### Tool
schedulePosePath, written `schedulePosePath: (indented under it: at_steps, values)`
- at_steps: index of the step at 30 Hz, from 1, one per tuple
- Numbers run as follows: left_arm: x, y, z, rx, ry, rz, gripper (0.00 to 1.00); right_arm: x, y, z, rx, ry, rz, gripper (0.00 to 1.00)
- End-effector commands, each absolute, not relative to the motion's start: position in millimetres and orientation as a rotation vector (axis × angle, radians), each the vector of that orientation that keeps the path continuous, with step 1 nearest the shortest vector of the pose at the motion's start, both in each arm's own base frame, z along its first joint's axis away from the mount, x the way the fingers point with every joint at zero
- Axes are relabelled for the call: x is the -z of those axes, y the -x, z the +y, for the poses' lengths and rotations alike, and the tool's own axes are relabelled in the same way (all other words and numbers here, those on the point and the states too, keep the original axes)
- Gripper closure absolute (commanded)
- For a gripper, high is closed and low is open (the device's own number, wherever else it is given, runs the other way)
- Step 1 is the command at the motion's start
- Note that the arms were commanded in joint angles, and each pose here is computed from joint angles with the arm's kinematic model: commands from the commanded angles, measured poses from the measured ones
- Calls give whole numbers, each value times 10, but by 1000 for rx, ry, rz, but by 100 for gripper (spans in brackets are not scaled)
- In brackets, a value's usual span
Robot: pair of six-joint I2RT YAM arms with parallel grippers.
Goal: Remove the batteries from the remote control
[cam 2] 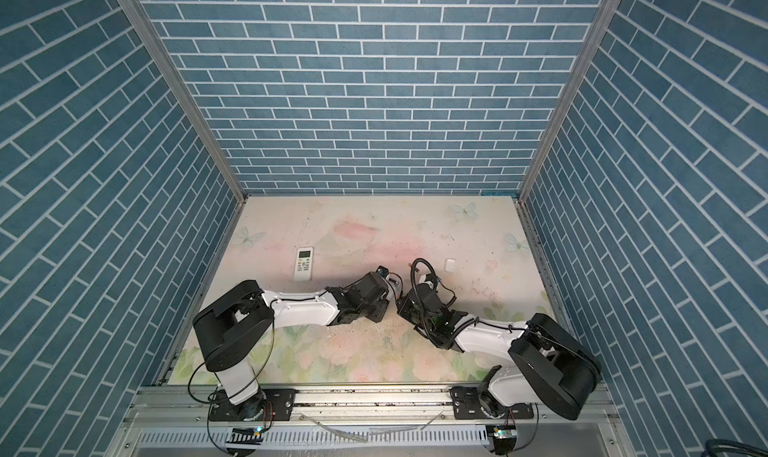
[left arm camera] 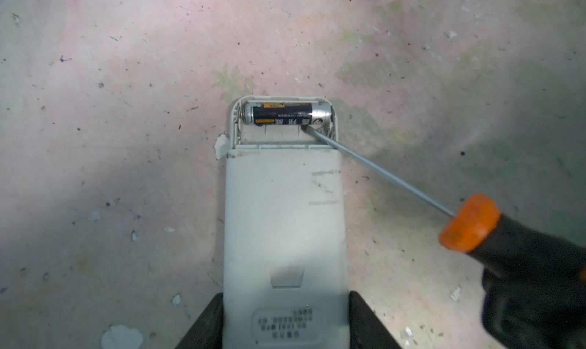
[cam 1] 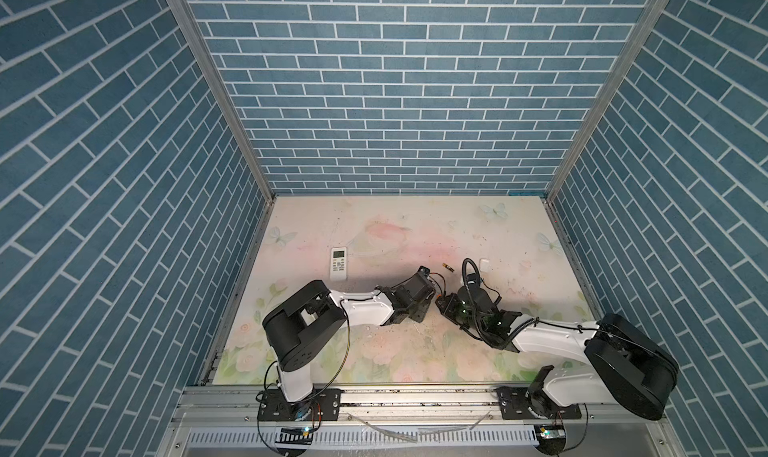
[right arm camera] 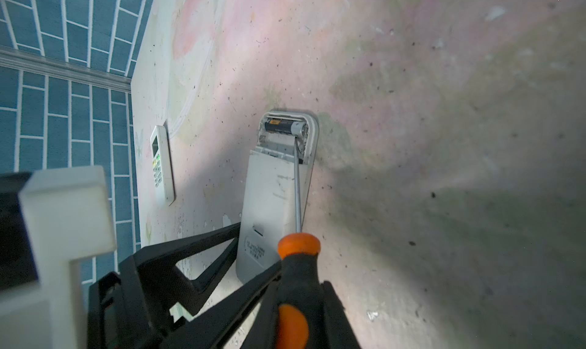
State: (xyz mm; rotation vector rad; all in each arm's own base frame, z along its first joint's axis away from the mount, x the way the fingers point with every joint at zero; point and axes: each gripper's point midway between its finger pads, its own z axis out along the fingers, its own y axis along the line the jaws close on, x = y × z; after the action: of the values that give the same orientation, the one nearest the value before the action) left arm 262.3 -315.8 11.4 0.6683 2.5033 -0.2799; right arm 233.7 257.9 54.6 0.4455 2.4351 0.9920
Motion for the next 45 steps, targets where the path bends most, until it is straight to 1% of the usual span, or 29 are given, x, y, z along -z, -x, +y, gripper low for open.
schedulePosePath:
  at_steps: [1, 18, 45]
  values:
    - [725, -1650, -2409, 73, -899, 2954, 46, -357, -2159, 2539, -976, -393, 2526, 100]
    - [725, -1655, -2416, 79, -892, 2954, 46, -340, -2167, 2544, -937, -334, 2542, 100]
    - [749, -1646, -2410, 75, -879, 2964, 46, -104, -1958, 2430, -908, -328, 2630, 100]
